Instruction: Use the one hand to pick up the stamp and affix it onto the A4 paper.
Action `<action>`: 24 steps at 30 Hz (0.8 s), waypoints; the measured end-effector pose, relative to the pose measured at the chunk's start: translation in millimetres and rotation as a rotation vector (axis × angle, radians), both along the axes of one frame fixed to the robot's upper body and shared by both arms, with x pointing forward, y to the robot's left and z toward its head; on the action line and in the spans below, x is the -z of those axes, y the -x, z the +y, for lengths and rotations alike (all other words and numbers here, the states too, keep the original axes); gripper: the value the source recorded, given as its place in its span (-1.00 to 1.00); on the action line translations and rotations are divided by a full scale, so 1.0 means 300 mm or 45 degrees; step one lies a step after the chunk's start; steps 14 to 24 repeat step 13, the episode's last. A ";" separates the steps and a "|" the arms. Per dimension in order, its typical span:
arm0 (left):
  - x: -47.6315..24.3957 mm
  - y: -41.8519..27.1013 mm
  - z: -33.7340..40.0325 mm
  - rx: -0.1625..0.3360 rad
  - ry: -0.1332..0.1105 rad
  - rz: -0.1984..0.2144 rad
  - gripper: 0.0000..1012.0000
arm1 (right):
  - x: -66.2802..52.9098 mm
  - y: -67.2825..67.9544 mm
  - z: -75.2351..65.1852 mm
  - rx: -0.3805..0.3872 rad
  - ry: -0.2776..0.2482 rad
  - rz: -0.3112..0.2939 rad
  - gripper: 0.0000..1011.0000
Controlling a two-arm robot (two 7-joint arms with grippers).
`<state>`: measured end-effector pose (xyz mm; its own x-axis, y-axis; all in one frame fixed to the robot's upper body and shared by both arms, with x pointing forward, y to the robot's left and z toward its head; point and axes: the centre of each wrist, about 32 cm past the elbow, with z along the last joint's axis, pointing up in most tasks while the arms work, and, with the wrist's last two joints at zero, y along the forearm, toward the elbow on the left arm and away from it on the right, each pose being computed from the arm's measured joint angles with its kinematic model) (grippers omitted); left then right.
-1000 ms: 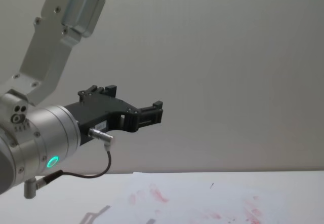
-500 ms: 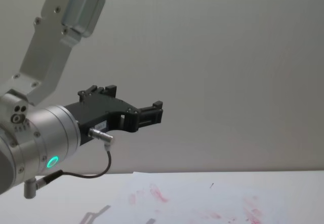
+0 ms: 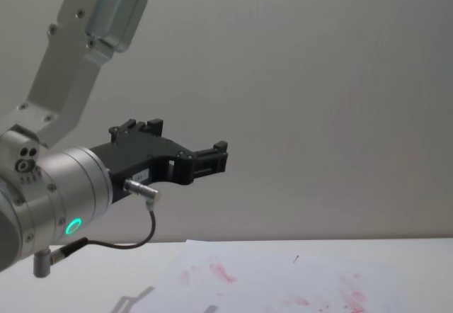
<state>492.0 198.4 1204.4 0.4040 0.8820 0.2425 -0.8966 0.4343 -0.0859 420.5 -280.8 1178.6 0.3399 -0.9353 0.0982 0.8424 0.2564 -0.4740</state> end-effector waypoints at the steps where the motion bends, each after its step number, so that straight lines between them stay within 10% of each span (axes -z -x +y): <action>1: 0.000 0.000 0.000 0.000 0.000 0.000 0.98 | 0.000 0.000 0.000 0.000 0.001 0.001 0.29; 13: 0.000 0.000 0.000 0.000 0.000 0.000 0.98 | 0.002 -0.001 0.000 -0.003 0.005 0.007 0.92; 24: 0.000 0.000 0.000 0.000 0.000 0.000 0.98 | 0.002 -0.001 0.000 -0.003 0.005 0.007 0.92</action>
